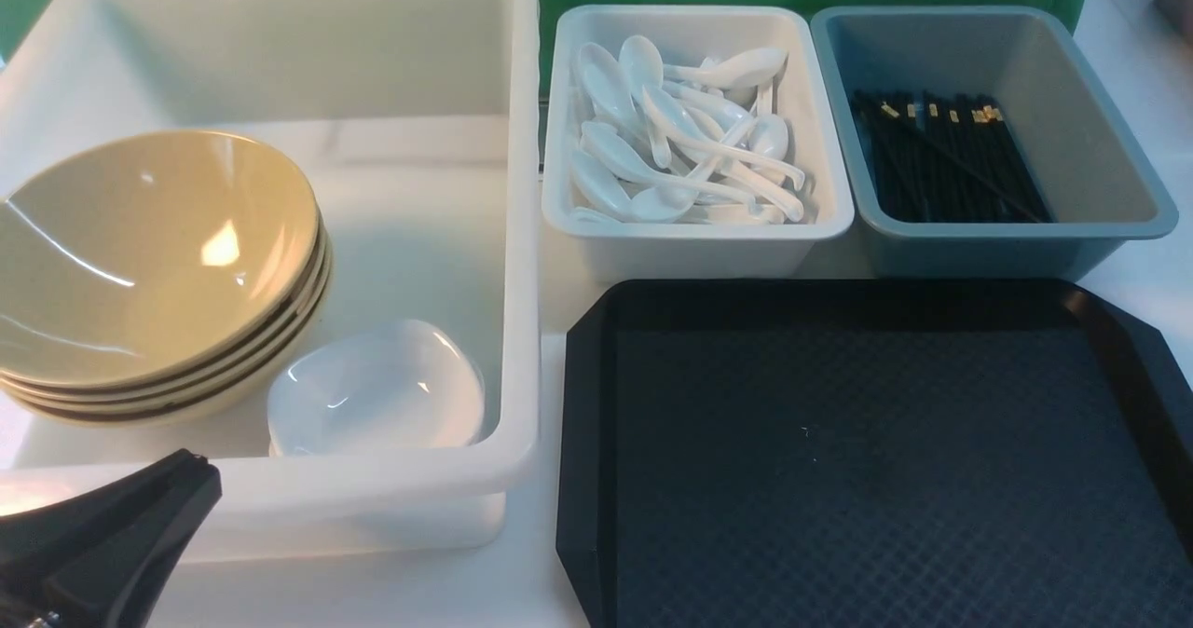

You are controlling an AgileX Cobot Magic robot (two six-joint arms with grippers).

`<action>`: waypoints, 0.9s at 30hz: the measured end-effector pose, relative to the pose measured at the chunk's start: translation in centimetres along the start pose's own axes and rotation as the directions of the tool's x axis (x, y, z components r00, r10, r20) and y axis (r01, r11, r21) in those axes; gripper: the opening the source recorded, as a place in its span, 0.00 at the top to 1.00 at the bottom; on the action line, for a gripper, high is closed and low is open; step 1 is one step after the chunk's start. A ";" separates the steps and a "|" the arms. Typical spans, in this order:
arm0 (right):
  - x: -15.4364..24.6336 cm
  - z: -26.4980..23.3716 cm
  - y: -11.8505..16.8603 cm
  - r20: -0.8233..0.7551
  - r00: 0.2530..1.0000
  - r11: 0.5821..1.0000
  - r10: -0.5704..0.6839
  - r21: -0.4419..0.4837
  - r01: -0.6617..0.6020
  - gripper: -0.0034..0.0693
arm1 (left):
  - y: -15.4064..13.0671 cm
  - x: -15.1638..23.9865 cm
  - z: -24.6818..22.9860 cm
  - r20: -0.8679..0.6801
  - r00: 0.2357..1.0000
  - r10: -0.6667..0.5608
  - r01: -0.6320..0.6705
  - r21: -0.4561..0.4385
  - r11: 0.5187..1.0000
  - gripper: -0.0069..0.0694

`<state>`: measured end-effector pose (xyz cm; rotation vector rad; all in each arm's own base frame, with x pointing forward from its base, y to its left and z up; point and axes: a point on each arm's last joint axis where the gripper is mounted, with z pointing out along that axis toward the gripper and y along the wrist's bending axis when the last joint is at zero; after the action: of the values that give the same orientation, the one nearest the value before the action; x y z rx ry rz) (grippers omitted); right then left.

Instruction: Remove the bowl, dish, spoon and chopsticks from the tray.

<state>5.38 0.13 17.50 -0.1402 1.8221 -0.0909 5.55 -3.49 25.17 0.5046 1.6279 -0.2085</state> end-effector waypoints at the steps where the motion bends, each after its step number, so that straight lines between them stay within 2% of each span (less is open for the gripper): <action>1: 0.0 0.0 0.0 0.000 1.000 1.000 0.000 0.000 0.000 0.85 | 0.0 0.4 -0.1 -0.002 1.000 0.018 -0.018 -0.008 1.000 0.92; 4: 0.0 0.0 0.0 0.000 1.000 1.000 0.000 0.000 0.000 0.85 | 0.1 1.3 -0.3 -0.001 0.997 0.076 -0.076 -0.053 0.996 0.92; 5: 0.0 0.0 0.0 0.000 1.000 1.000 0.000 0.000 0.000 0.85 | 0.4 1.8 -0.5 0.017 0.997 0.069 -0.067 -0.110 0.992 0.92; 9: 0.0 0.0 0.0 0.000 1.000 1.000 0.000 0.000 0.000 0.84 | 1.3 4.0 -0.8 0.060 0.998 -0.035 0.050 -0.279 0.959 0.92; 13: 0.0 0.0 0.0 0.000 1.000 1.000 0.000 0.000 0.000 0.84 | 1.5 6.2 -0.5 0.018 0.991 -0.135 0.133 -0.335 0.933 0.92; 14: 0.0 0.0 0.0 0.000 1.000 1.000 0.000 0.000 0.000 0.83 | 1.5 7.0 -0.4 -0.014 0.981 -0.193 0.176 -0.346 0.921 0.92; 18: 0.0 0.0 0.0 0.000 1.000 1.000 0.000 0.000 0.000 0.82 | 1.4 8.0 -0.5 -0.092 0.960 -0.263 0.216 -0.354 0.910 0.92; 27: 0.0 0.0 0.0 0.000 1.000 1.000 0.000 0.000 0.000 0.82 | 1.4 8.0 -0.5 -0.102 0.963 -0.248 0.197 -0.356 0.914 0.92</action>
<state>5.38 0.13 17.50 -0.1402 1.8221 -0.0909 5.35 -0.47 17.64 0.0649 1.8180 -0.0539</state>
